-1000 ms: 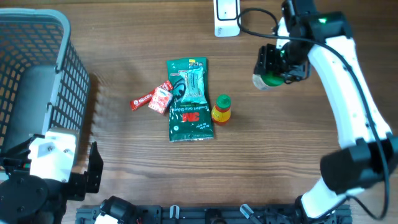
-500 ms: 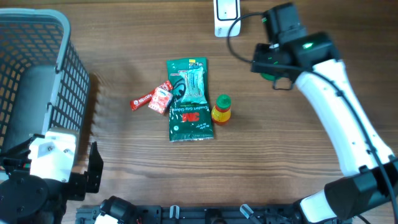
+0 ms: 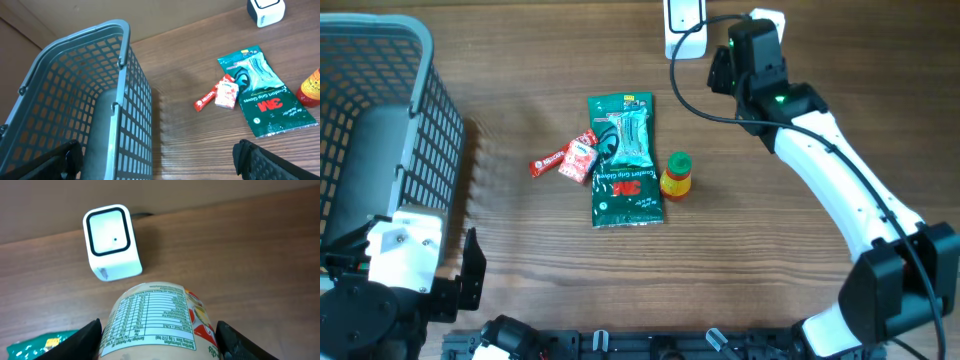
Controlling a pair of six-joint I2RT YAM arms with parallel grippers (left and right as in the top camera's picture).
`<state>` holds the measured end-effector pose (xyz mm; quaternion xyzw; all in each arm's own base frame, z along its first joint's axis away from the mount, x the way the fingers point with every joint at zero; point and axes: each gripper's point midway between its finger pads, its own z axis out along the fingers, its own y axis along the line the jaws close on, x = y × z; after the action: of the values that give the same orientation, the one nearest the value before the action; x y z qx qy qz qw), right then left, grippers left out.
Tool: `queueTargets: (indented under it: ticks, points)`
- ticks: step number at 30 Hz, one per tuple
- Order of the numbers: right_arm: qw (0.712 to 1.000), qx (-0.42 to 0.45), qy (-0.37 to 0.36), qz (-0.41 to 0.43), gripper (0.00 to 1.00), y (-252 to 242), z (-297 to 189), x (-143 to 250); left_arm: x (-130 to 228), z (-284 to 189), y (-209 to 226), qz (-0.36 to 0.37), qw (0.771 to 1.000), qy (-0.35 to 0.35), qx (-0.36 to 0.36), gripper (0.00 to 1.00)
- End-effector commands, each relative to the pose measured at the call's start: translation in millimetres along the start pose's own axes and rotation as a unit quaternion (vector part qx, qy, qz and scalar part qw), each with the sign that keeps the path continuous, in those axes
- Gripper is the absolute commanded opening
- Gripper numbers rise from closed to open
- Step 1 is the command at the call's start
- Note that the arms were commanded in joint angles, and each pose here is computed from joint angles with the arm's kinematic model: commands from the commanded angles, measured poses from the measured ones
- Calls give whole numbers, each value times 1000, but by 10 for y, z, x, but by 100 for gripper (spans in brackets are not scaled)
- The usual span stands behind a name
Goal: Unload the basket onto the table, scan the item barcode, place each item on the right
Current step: 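Carry the container to the white scanner and hold its label before it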
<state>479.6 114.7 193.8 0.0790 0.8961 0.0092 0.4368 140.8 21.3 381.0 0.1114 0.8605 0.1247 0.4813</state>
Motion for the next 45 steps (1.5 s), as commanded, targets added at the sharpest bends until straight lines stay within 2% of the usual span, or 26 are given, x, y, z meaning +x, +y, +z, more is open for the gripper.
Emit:
queueTargets:
  ticks: [1, 3, 7, 9, 15, 21, 28, 31, 34, 45]
  points:
    - [1000, 29, -9, -9, 52, -119, 300, 19, -10, 7, -6, -7, 1000, 1, 1, 100]
    - [999, 33, -21, -14, 51, -148, 472, 2, -9, 7, -6, -7, 1000, 1, 1, 100]
    - [998, 31, -35, -41, 36, -112, 707, 30, -10, 7, -6, -7, 1000, 1, 1, 100]
    - [998, 26, -39, -52, 35, -78, 794, 49, -10, 7, -6, -7, 1000, 1, 1, 100]
    - [995, -40, -36, -80, 40, 168, 891, 114, -9, 7, -6, -7, 1000, 1, 1, 100]
    - [989, -55, -96, -96, 40, 280, 942, -117, -9, 7, -6, -7, 1000, 1, 1, 100]
    - [984, -66, -145, -84, 51, 363, 1093, -212, -9, 7, -6, -7, 1000, 1, 1, 100]
    - [973, -103, -183, -99, 54, 528, 1166, -263, -9, 7, -6, -7, 1000, 1, 1, 100]
    - [961, -144, -215, -99, 54, 685, 1213, -279, -9, 7, -6, -7, 1000, 1, 1, 100]
    - [949, -170, -249, -91, 55, 881, 1557, -307, -9, 7, -7, -7, 1000, 1, 1, 100]
